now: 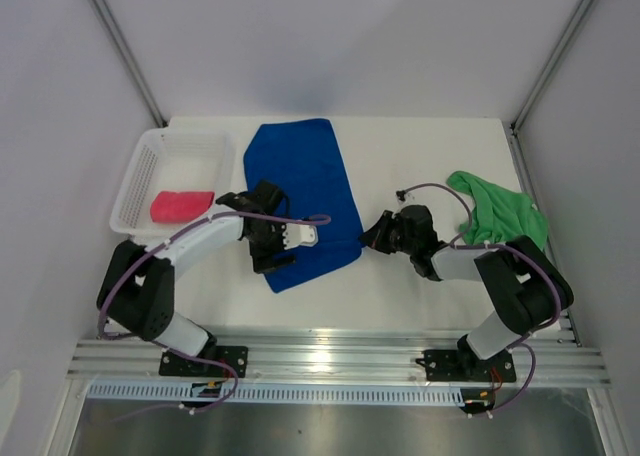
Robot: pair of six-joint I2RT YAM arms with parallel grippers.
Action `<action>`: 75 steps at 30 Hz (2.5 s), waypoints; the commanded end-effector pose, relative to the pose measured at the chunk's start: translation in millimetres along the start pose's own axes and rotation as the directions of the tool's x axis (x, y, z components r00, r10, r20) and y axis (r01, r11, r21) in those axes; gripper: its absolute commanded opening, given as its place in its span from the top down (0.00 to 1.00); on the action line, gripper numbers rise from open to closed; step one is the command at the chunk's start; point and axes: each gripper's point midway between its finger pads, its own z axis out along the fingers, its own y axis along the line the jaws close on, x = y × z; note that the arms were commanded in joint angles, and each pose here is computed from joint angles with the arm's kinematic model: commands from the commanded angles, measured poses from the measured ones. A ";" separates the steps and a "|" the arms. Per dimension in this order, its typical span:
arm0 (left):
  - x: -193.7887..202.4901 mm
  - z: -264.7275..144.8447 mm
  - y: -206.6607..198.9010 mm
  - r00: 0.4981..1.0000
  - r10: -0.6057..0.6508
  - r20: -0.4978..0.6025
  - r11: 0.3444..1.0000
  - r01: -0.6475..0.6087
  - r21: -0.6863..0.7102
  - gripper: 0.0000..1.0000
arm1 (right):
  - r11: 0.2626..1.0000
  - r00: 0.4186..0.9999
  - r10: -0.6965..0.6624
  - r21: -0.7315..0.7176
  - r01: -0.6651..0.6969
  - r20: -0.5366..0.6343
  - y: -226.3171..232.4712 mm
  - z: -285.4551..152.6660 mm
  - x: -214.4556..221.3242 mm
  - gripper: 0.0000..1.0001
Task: Roll the towels
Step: Flatten the towel
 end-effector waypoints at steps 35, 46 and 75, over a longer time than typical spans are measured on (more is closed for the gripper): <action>0.9 52.1 -53.6 0.998 -0.049 -0.049 0.999 0.049 -0.017 0.99 | 0.996 0.993 -0.087 -0.012 0.088 0.086 29.1 -36.9 -13.3 1.00; 5.7 -6.3 -78.0 0.986 -0.102 0.130 0.994 0.107 -0.035 0.99 | 0.971 0.985 -0.164 0.167 0.170 -0.050 14.3 -81.3 46.7 1.00; -9.1 -103.9 -73.5 0.931 -0.074 0.359 0.952 0.173 -0.253 0.99 | 0.974 0.973 -0.219 0.078 0.214 0.071 107.3 -168.9 58.2 1.00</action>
